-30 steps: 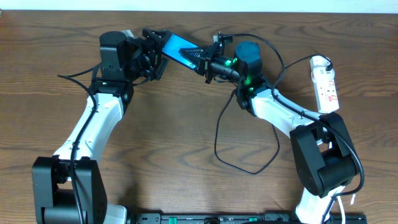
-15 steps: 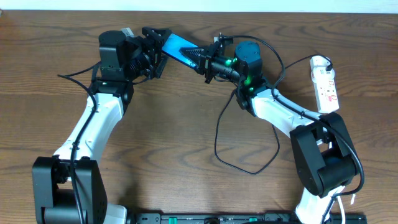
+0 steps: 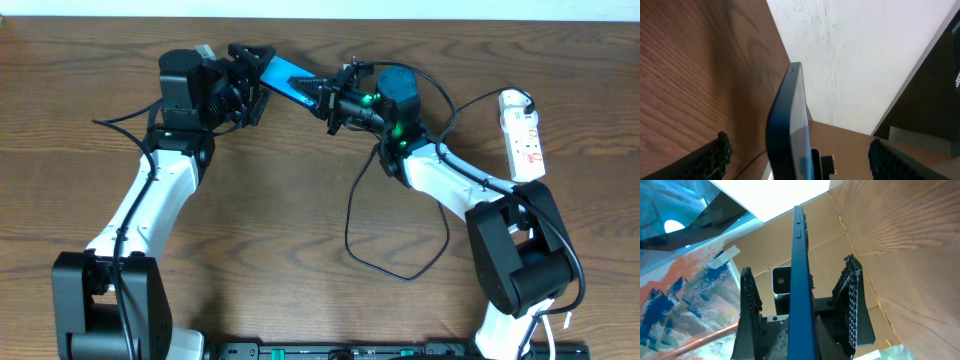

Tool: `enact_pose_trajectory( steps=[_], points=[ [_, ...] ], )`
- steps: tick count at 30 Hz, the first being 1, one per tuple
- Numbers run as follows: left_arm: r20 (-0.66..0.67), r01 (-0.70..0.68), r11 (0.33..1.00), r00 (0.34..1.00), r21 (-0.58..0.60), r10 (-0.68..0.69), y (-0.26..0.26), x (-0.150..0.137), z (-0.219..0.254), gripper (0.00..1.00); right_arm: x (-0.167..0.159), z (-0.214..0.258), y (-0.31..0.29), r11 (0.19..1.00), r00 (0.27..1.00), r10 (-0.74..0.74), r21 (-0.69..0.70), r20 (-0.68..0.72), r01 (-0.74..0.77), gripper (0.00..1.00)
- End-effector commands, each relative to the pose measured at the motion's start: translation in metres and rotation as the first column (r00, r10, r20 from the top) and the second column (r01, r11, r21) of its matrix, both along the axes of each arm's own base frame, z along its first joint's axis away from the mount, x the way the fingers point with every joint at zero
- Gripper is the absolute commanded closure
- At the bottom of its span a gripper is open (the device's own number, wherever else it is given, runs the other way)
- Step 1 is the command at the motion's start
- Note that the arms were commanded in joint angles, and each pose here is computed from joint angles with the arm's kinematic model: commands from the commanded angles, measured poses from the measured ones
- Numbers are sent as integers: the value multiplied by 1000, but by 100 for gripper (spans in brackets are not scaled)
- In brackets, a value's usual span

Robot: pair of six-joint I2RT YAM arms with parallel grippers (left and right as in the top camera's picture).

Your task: Plug charger to phone and switch on socket

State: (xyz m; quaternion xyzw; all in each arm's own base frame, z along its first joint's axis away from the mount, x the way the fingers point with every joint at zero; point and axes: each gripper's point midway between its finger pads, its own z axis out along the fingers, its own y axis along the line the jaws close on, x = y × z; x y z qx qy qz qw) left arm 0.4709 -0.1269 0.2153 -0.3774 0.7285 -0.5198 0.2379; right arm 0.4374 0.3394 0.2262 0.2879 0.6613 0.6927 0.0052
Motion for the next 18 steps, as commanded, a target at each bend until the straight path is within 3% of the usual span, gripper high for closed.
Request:
enact_pose_trajectory(
  steps=[1,18],
  points=[
    [38,-8,1000,999,10,8,4,0,13,18,-1,14,5,1000,1000,-2,28,9,2,99],
    [-60,-62,993,997,-100,56,4,-1,11,33,2,14,7,999,999,-37,35,-7,37,99]
  ],
)
